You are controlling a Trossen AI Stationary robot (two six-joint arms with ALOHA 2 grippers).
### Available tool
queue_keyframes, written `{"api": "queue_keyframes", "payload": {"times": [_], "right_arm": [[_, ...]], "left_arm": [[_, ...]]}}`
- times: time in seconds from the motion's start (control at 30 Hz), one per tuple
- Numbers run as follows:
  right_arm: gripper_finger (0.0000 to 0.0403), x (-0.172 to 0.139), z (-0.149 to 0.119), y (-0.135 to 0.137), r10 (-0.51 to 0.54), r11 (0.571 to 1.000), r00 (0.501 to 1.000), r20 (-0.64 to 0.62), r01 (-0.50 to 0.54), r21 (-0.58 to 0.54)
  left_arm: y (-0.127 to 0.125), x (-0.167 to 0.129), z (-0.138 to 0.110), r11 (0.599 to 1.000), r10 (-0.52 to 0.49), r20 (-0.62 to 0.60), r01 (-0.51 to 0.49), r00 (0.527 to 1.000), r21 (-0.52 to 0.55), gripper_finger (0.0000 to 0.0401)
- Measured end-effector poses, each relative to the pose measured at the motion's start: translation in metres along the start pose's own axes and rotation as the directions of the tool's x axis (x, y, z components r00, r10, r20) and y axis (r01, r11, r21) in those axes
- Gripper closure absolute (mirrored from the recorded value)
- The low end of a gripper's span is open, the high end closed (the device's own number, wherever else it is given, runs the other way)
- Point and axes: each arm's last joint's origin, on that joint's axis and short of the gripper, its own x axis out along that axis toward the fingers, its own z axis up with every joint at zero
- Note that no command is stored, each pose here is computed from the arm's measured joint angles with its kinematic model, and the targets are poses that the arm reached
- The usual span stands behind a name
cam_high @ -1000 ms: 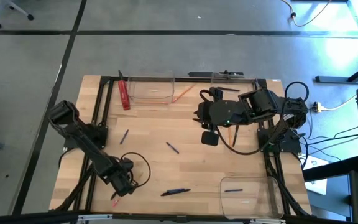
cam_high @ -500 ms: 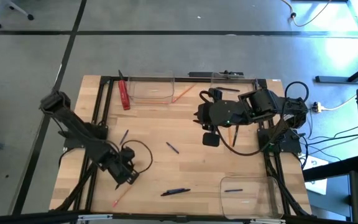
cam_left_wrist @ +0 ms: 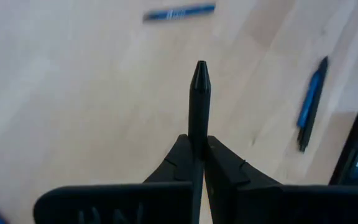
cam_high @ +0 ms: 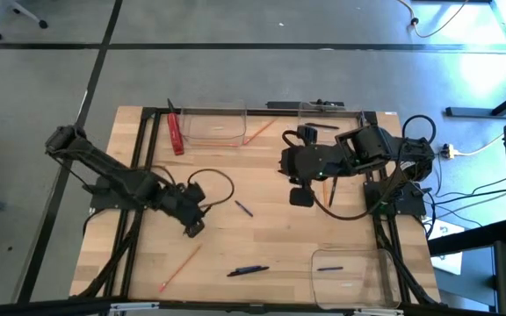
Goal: Sort crayons/erasers/pens/pencils in bins
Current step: Put the black pen into the top right transparent bin
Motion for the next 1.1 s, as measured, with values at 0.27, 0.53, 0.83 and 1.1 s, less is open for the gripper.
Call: {"api": "queue_keyframes", "payload": {"times": [0.27, 0.53, 0.83, 1.1], "right_arm": [[0.0303, 0.013, 0.002, 0.007, 0.046, 0.996, 0.999, -0.029, -0.048, -0.074], [0.0303, 0.031, 0.002, 0.011, 0.04, 0.989, 0.994, -0.099, -0.053, -0.137], [0.0303, 0.027, 0.002, 0.004, -0.02, 0.999, 0.995, -0.102, 0.016, -0.048], [0.0303, 0.043, 0.009, -0.007, -0.043, 0.999, 0.998, -0.052, 0.042, -0.018]], "left_arm": [[0.013, -0.013, 0.032, 0.989, -0.049, 0.171, 0.025, 0.984, 0.144, 0.0395], [0.01, -0.049, 0.074, 0.957, -0.105, 0.34, 0.002, 0.935, 0.291, 0.0395], [0.006, -0.09, 0.128, 0.907, -0.09, 0.466, -0.12, 0.88, 0.403, 0.0395], [-0.011, -0.099, 0.151, 0.836, -0.114, 0.495, -0.187, 0.861, 0.517, 0.0395]]}}
